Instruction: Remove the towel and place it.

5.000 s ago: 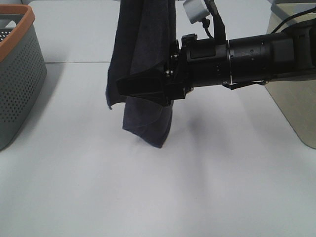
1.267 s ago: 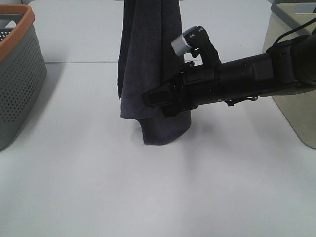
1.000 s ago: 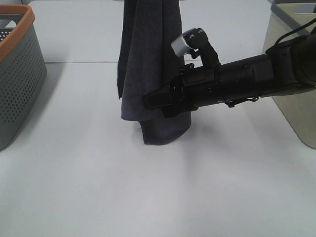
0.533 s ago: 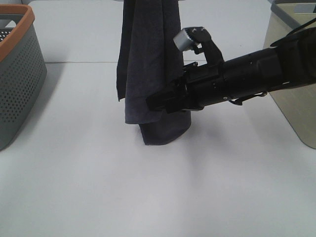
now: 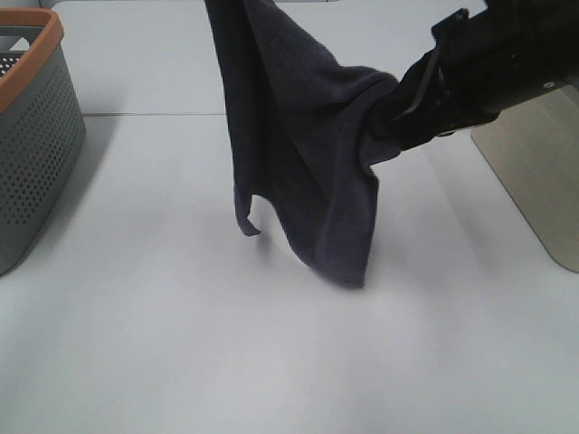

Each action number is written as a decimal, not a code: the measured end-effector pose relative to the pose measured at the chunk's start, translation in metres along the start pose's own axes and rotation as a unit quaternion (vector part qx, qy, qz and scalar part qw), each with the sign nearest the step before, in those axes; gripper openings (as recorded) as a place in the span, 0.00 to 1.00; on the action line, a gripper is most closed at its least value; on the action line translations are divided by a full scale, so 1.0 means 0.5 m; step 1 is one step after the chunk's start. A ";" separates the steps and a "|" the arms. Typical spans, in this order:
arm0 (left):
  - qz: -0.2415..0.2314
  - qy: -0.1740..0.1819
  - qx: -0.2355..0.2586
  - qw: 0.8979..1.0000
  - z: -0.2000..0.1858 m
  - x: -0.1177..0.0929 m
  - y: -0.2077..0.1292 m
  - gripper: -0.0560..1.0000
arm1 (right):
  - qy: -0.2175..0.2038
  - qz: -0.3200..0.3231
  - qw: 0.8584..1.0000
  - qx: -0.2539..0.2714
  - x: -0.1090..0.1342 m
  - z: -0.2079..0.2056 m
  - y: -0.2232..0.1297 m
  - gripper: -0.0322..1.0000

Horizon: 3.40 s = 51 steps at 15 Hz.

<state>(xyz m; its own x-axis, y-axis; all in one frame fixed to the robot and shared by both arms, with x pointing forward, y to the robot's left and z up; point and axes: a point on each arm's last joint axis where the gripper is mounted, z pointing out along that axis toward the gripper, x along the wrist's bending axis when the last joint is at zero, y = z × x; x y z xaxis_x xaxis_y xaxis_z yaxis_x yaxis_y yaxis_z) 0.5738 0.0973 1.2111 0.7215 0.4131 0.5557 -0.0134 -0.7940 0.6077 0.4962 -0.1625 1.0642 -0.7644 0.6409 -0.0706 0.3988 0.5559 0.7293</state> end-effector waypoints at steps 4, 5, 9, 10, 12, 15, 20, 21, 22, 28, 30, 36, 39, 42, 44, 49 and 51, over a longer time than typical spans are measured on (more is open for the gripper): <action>-0.062 0.033 0.076 0.995 -0.003 0.011 -0.028 0.05 | -0.056 -0.055 0.997 0.022 -0.020 -0.061 0.041 0.05; -0.068 0.029 0.085 0.994 0.003 0.008 -0.032 0.05 | -0.058 -0.058 0.996 0.026 -0.021 -0.063 0.042 0.05; -0.114 0.023 0.139 0.983 0.056 -0.002 -0.059 0.05 | -0.082 -0.094 0.991 0.048 -0.045 -0.034 0.046 0.05; -0.120 0.045 0.133 0.983 0.065 0.008 -0.062 0.05 | -0.102 -0.115 0.987 0.045 -0.058 -0.027 0.056 0.05; -0.129 0.078 0.111 0.982 0.098 0.035 -0.080 0.05 | -0.152 -0.169 0.973 0.029 -0.090 -0.005 0.082 0.05; -0.137 0.116 0.092 0.980 0.172 0.078 -0.137 0.05 | -0.209 -0.238 0.948 -0.008 -0.137 0.050 0.130 0.05; -0.132 0.197 0.015 0.971 0.205 0.150 -0.187 0.05 | -0.271 -0.315 0.905 -0.089 -0.193 0.136 0.190 0.05; -0.125 0.207 0.002 0.970 0.211 0.156 -0.188 0.05 | -0.274 -0.312 0.905 -0.088 -0.210 0.156 0.181 0.05; -0.122 0.206 0.005 0.971 0.218 0.154 -0.192 0.05 | -0.276 -0.309 0.906 -0.085 -0.221 0.164 0.173 0.05; -0.140 0.000 0.242 0.960 0.339 0.019 -0.294 0.05 | -0.160 -0.139 0.972 0.101 -0.260 0.262 0.013 0.05; -0.136 -0.005 0.236 0.962 0.328 0.021 -0.286 0.05 | -0.147 -0.128 0.975 0.107 -0.252 0.253 0.016 0.05; -0.098 0.133 0.093 0.982 0.328 0.085 -0.239 0.05 | -0.270 -0.162 0.946 -0.080 -0.279 0.211 0.103 0.05; -0.084 0.210 0.031 0.974 0.316 0.130 -0.236 0.05 | -0.342 -0.182 0.901 -0.194 -0.290 0.183 0.146 0.05; -0.075 0.245 0.013 0.966 0.310 0.164 -0.256 0.05 | -0.372 -0.192 0.875 -0.245 -0.304 0.205 0.157 0.05; -0.056 0.266 0.009 0.962 0.311 0.187 -0.262 0.05 | -0.367 -0.192 0.879 -0.236 -0.319 0.253 0.147 0.05; -0.053 0.263 0.031 0.963 0.334 0.185 -0.269 0.05 | -0.329 -0.159 0.911 -0.192 -0.324 0.291 0.124 0.05; -0.056 0.222 0.093 0.969 0.368 0.140 -0.273 0.05 | -0.276 -0.119 0.947 -0.111 -0.316 0.312 0.091 0.05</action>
<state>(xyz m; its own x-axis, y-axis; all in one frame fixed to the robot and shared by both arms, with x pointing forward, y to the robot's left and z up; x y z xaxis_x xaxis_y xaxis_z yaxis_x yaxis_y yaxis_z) 0.7535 0.1525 1.0623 0.3420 0.6194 0.7067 0.2019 -0.7829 0.5885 0.7141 -0.1558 1.0026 -0.4134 0.7249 -0.5510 0.0855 0.6334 0.7691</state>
